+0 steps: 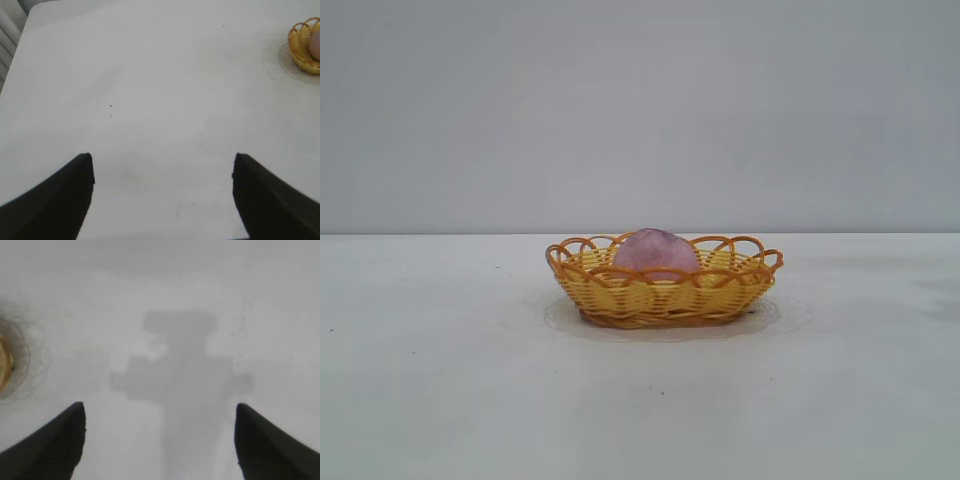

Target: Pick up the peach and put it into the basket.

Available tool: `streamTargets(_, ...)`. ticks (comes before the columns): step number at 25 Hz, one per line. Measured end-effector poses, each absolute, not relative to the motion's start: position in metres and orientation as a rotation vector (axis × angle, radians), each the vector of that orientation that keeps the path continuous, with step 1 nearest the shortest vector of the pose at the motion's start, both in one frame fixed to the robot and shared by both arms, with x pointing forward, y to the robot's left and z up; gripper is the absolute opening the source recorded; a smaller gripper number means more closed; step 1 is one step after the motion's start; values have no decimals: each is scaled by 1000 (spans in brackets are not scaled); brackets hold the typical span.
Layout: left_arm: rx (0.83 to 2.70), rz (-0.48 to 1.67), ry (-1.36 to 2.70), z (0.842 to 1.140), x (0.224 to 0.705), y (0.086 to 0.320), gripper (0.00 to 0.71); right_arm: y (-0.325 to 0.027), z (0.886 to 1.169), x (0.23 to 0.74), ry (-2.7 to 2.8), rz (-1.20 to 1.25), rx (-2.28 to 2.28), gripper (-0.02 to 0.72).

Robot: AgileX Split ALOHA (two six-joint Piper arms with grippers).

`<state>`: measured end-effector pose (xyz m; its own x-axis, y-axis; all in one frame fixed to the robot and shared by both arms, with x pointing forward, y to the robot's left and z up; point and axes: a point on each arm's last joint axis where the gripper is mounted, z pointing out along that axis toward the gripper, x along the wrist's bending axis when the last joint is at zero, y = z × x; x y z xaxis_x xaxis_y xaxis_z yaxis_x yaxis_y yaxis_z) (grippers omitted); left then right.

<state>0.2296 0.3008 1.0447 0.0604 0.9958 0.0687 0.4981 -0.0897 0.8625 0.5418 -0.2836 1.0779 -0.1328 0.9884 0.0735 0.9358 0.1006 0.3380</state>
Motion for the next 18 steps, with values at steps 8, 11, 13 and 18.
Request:
streamTargets(8, 1670, 944, 1511, 1045, 230, 301, 534, -286, 1082, 433, 2132, 539, 1890, 521)
streamTargets(11, 1670, 944, 1511, 1045, 230, 301, 534, -286, 1080, 397, 2097, 579, 1871, 521)
streamTargets(13, 1670, 944, 1511, 1045, 230, 301, 534, -286, 1079, 374, 2068, 613, 1855, 521)
streamTargets(18, 1670, 944, 1511, 1045, 230, 301, 534, -287, 1084, 323, 1976, 724, 1760, 521)
